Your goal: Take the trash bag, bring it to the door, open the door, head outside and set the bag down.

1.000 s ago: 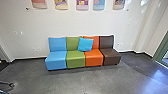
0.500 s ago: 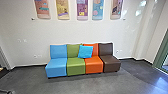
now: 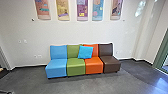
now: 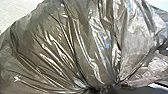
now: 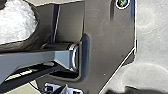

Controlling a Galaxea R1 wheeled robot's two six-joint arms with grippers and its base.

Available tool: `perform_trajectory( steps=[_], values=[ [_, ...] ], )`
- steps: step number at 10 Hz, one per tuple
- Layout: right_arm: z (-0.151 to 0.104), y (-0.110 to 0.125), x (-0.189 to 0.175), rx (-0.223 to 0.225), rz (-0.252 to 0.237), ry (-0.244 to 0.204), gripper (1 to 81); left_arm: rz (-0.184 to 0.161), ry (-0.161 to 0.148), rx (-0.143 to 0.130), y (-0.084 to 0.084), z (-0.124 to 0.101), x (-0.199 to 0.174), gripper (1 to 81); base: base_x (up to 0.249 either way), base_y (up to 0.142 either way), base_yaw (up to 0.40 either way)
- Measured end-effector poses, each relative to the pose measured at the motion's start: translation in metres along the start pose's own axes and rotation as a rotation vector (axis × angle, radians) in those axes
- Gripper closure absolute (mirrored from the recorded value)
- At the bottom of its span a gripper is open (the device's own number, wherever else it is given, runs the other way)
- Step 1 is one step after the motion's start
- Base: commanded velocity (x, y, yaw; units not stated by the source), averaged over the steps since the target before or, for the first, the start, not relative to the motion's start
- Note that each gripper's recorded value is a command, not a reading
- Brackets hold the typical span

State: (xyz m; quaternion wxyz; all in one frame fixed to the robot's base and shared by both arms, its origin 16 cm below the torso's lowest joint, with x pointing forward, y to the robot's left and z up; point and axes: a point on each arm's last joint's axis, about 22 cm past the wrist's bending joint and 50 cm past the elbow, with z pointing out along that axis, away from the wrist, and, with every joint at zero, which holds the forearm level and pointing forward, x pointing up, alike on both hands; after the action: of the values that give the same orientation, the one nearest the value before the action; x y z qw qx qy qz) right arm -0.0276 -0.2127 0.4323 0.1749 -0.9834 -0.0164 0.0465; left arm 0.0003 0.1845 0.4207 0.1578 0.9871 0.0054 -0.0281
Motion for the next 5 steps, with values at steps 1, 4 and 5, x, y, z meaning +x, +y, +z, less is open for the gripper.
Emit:
perform_trajectory(
  steps=[1, 4, 5],
  values=[
    [0.001, 0.004, 0.0, -0.015, 0.002, -0.001, 1.0, -0.001, -0.004, 0.023, -0.012, -0.001, -0.006, 81.1, 0.0, 0.0, 0.0],
    [0.002, 0.018, -0.001, -0.055, 0.009, -0.002, 1.0, -0.003, -0.019, 0.03, -0.016, -0.001, -0.021, 81.1, 0.0, 0.0, 0.0],
    [0.003, 0.013, 0.0, -0.05, 0.008, -0.002, 1.0, -0.001, -0.017, 0.027, -0.013, -0.001, -0.019, 81.1, 0.0, 0.0, 0.0]
  ],
)
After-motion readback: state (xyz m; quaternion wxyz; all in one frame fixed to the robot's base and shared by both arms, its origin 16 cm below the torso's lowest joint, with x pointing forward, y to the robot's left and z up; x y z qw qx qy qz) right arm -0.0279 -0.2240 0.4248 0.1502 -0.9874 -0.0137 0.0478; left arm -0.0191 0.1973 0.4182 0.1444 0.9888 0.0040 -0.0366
